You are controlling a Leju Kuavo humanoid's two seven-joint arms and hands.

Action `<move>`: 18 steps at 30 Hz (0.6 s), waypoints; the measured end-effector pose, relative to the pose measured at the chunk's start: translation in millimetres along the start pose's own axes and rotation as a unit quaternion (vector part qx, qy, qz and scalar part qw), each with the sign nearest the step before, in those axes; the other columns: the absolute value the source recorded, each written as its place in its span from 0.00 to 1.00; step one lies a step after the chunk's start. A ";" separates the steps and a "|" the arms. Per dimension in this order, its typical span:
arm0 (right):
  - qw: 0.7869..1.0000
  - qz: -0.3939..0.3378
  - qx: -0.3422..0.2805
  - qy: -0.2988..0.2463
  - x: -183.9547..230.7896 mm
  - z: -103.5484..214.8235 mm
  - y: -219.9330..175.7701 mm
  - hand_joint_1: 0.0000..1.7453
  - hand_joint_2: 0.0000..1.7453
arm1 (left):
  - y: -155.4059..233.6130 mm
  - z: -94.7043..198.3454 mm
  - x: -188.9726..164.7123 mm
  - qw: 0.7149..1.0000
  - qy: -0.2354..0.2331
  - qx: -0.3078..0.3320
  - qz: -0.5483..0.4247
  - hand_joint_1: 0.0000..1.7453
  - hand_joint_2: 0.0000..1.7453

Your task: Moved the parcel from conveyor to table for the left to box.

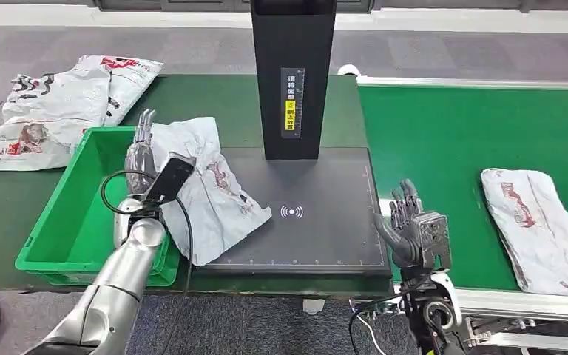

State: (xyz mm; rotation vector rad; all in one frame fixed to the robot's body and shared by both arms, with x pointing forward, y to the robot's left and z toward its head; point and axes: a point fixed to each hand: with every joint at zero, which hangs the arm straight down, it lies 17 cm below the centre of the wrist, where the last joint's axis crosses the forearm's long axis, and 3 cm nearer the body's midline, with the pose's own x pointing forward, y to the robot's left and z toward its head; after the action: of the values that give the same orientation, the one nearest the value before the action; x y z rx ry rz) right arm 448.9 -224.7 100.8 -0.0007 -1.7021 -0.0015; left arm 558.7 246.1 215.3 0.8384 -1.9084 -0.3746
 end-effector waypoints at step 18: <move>1.000 0.001 0.007 -0.006 5.6 -4.5 4.6 0.00 1.00 | -61.8 24.7 -37.9 0.949 0.029 -0.124 -0.287 0.00 1.00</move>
State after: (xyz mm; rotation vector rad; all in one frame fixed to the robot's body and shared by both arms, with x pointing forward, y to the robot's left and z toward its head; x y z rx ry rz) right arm 452.6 -220.1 106.9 0.0088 -1.7151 0.0120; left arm 571.8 225.9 142.6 1.2084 -1.4919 -0.9102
